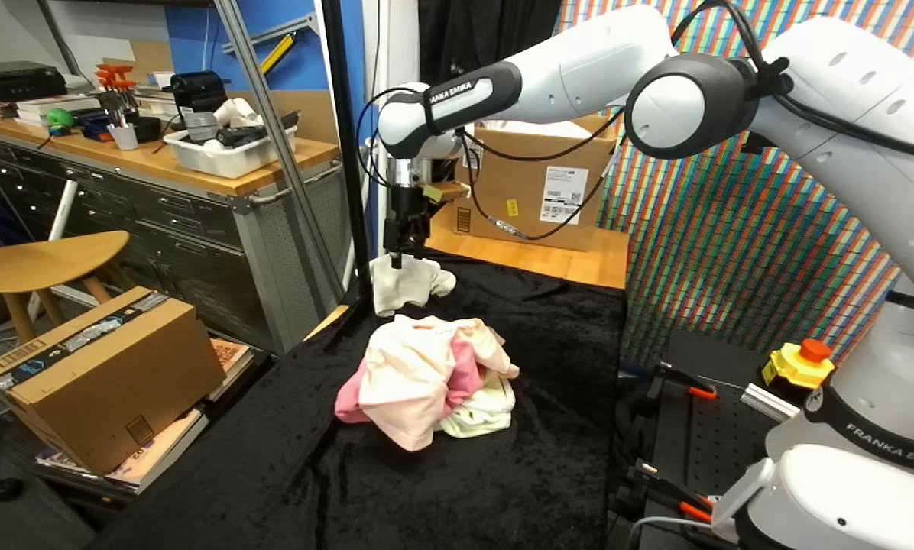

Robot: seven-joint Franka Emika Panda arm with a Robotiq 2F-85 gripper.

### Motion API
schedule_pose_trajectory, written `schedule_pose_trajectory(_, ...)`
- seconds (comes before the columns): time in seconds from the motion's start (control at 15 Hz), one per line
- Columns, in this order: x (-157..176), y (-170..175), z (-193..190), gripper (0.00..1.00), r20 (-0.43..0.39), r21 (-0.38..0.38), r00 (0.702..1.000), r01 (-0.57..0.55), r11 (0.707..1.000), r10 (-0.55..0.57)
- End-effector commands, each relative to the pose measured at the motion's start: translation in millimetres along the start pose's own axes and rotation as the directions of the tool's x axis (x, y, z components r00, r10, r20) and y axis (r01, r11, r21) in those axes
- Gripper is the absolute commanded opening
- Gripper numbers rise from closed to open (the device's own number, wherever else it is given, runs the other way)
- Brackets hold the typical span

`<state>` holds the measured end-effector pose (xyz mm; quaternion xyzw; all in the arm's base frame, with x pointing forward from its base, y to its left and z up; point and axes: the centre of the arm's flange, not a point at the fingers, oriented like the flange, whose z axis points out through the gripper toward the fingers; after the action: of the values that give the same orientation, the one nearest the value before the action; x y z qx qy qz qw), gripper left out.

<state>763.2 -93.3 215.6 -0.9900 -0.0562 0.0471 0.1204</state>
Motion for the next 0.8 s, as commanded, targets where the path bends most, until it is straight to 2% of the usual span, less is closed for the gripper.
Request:
schedule_pose_trajectory(0.0,29,1,5,1.00,-0.002,0.057,0.997,0.075,0.996,-0.075)
schedule_pose_trajectory(0.13,33,2,13,1.00,0.000,0.040,0.995,0.097,0.994,-0.097)
schedule_pose_trajectory(0.53,37,8,22,1.00,-0.031,-0.096,0.994,0.104,0.990,-0.107)
schedule_pose_trajectory(0.73,41,8,16,1.00,-0.122,-0.178,0.985,0.101,0.979,-0.124)
